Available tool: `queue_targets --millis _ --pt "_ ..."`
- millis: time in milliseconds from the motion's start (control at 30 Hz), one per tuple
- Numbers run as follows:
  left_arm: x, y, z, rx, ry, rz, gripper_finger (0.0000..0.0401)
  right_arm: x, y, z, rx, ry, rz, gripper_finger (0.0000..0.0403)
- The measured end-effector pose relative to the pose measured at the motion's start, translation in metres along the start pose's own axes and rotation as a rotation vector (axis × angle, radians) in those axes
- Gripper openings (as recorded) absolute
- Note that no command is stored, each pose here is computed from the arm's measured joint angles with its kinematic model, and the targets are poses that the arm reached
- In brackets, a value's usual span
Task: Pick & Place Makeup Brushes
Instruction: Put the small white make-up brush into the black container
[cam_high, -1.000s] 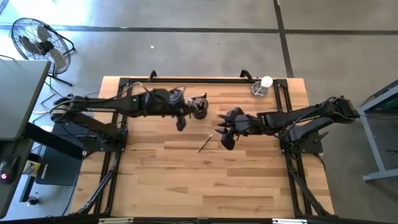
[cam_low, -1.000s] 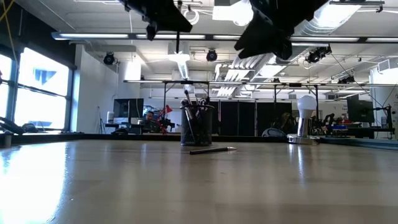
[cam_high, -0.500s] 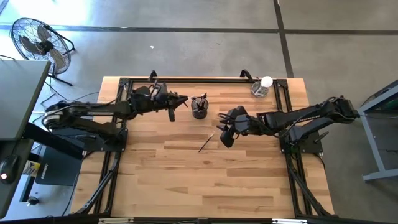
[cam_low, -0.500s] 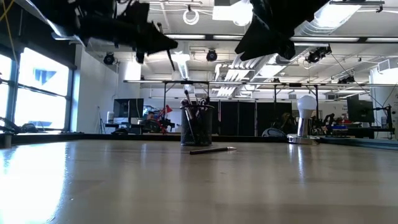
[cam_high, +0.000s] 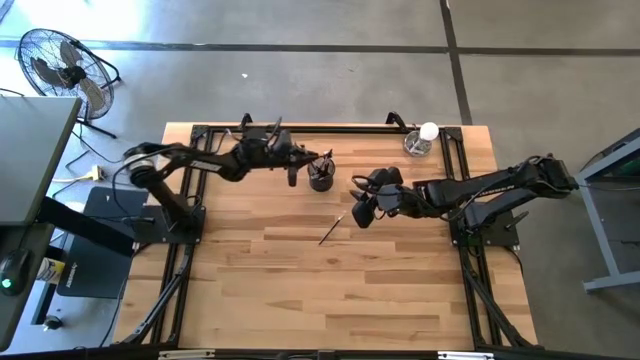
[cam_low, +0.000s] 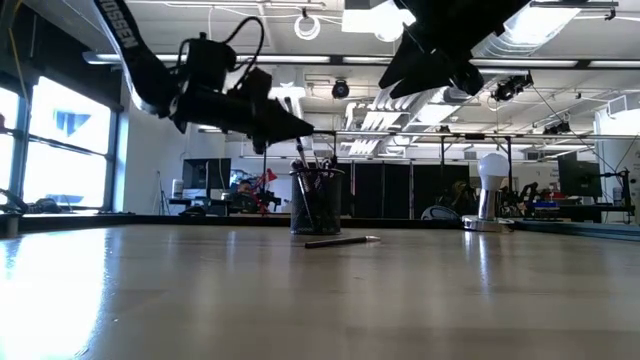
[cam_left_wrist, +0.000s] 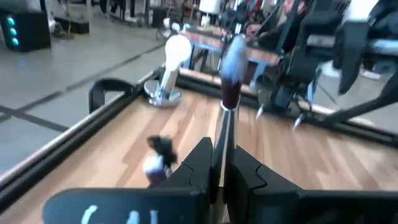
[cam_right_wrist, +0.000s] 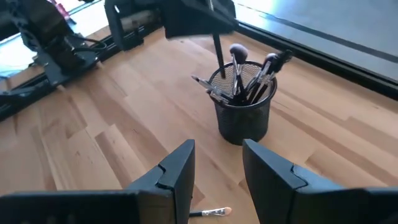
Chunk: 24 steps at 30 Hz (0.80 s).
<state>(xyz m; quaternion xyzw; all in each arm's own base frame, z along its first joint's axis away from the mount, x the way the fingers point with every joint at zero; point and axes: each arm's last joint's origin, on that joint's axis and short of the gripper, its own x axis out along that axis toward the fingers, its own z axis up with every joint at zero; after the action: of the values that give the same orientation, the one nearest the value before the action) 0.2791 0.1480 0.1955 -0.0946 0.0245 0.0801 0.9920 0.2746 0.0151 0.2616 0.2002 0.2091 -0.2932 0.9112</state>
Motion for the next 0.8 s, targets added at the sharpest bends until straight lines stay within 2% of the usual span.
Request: queue_targets --millis 167,367,633,800 --pt "0.013 0.009 -0.015 0.036 0.052 0.01 0.0019 0.0 -0.001 0.0 0.04 -0.004 -0.015 0.0129" --pt "0.025 0.016 -0.022 0.032 0.07 0.054 0.0085 0.0 -0.003 -0.001 0.074 -0.017 -0.063 0.0129" --pt "0.036 0.017 -0.005 0.048 0.028 0.036 0.014 0.0 -0.006 -0.001 0.067 -0.029 -0.097 0.0129" --pt "0.044 0.014 0.015 0.07 -0.017 -0.061 0.0158 0.001 -0.006 -0.001 0.058 -0.025 -0.098 0.0129"
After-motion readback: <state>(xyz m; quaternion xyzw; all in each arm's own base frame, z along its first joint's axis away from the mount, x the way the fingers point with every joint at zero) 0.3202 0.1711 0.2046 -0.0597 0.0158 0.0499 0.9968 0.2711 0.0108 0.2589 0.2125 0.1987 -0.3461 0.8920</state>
